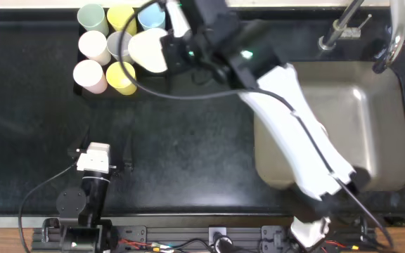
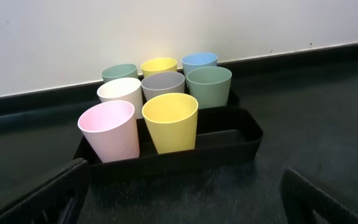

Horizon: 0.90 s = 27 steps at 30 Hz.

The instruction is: Store Cups

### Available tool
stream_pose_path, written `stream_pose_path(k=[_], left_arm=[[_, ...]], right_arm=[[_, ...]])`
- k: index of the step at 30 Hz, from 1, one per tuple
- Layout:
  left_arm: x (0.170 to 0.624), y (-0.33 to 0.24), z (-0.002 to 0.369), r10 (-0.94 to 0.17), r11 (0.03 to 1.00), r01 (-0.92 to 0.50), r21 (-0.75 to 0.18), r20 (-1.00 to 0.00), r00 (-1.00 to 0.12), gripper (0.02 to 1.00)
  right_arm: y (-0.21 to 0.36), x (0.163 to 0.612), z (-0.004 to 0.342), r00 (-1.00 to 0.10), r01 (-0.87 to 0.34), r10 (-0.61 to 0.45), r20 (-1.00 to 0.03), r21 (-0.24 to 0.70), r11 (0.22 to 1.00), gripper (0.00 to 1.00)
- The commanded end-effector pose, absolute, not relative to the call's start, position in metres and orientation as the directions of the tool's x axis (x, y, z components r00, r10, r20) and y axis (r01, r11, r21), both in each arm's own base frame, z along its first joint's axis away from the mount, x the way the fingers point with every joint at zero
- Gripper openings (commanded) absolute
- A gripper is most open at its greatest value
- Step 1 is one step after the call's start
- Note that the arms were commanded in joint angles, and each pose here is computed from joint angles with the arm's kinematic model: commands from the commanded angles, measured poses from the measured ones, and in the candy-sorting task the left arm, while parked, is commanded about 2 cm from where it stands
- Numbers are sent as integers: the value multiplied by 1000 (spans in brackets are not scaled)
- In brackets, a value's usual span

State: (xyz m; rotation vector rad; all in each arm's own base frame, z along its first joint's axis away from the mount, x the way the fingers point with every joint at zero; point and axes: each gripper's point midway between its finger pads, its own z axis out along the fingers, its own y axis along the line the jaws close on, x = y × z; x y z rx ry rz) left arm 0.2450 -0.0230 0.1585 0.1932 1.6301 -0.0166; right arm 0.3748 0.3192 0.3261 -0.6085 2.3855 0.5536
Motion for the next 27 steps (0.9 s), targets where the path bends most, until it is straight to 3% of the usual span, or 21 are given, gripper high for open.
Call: stream_pose_path(k=[1,11,27], left_arm=[[245,-21,159,126,985,124,119,-991,-54,998],[245,-21,159,126,985,124,119,-991,-54,1000],[245,-21,159,126,985,124,119,-991,-54,1000]], right_arm=[[324,398,294,-739,-466,-280,-613,164,870,40],[341,416,230,-753,-455,-362,-550,38,889,40],[358,423,159,-811,-452,-381,-444,63,890,40]])
